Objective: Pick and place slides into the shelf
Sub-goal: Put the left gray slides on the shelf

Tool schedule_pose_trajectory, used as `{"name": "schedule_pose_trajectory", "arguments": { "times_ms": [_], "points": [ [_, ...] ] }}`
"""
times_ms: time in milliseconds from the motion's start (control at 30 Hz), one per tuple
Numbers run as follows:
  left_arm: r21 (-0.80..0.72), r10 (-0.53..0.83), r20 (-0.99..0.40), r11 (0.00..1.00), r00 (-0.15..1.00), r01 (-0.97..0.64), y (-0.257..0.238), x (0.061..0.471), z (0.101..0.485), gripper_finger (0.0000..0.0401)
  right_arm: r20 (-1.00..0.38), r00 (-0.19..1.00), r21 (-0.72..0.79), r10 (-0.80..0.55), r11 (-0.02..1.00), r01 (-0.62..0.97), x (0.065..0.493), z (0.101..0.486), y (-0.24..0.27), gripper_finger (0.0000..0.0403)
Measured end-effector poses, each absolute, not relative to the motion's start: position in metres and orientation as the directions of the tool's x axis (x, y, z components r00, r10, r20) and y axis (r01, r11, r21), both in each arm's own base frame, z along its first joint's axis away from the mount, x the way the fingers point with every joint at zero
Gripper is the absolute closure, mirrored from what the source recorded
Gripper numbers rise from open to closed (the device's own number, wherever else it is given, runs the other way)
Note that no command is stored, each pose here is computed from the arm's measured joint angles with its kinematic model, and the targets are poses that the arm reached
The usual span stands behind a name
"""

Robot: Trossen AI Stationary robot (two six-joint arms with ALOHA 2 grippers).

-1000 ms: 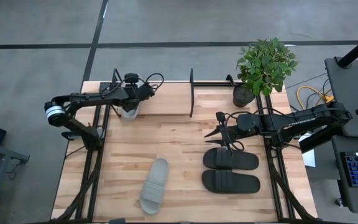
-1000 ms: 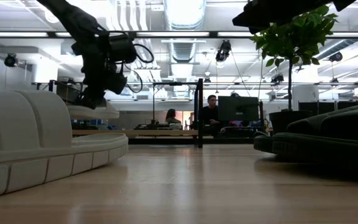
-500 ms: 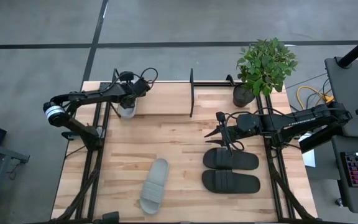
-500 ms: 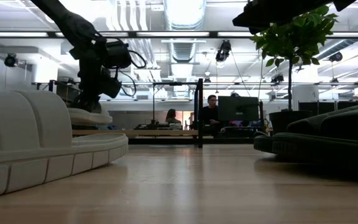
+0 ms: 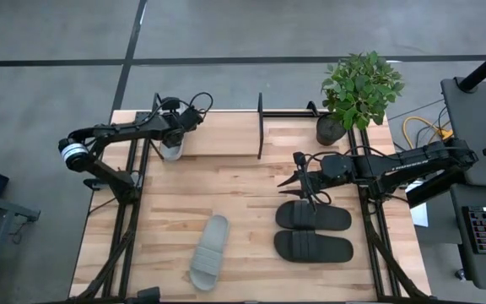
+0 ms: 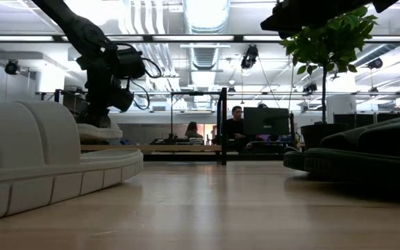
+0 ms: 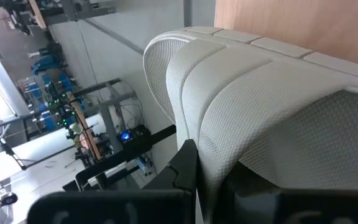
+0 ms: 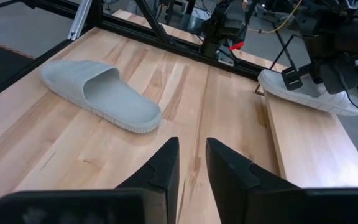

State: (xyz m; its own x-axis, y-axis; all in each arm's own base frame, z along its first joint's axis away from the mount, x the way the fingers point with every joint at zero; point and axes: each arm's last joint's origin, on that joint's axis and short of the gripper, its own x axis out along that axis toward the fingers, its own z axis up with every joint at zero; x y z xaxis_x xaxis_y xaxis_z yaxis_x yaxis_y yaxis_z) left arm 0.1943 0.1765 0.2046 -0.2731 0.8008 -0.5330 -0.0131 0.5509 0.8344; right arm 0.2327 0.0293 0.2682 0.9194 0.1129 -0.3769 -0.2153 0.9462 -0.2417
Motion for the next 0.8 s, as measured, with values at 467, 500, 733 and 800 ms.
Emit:
{"name": "schedule_pose_trajectory", "arguments": {
  "times_ms": [467, 500, 733, 800],
  "points": [
    [0.818, 0.807, -0.527, 0.566, -0.266, 0.100, 0.176, 0.193, 0.183, 0.0401, -0.382, 0.917, -0.241, 0.113, 0.946, -0.217, 0.233, 0.268, 0.029, 0.0330],
    [0.822, 0.811, -0.522, 0.561, -0.265, 0.098, 0.176, 0.193, 0.181, 0.0401, -0.382, 0.917, -0.241, 0.113, 0.946, -0.217, 0.233, 0.268, 0.029, 0.0332],
    [0.825, 0.813, -0.519, 0.558, -0.264, 0.095, 0.176, 0.193, 0.181, 0.0401, -0.382, 0.917, -0.241, 0.113, 0.946, -0.217, 0.233, 0.268, 0.029, 0.0331],
    [0.825, 0.813, -0.519, 0.557, -0.264, 0.093, 0.176, 0.193, 0.181, 0.0401, -0.382, 0.917, -0.241, 0.113, 0.946, -0.217, 0.233, 0.268, 0.029, 0.0329]
  ]
}}
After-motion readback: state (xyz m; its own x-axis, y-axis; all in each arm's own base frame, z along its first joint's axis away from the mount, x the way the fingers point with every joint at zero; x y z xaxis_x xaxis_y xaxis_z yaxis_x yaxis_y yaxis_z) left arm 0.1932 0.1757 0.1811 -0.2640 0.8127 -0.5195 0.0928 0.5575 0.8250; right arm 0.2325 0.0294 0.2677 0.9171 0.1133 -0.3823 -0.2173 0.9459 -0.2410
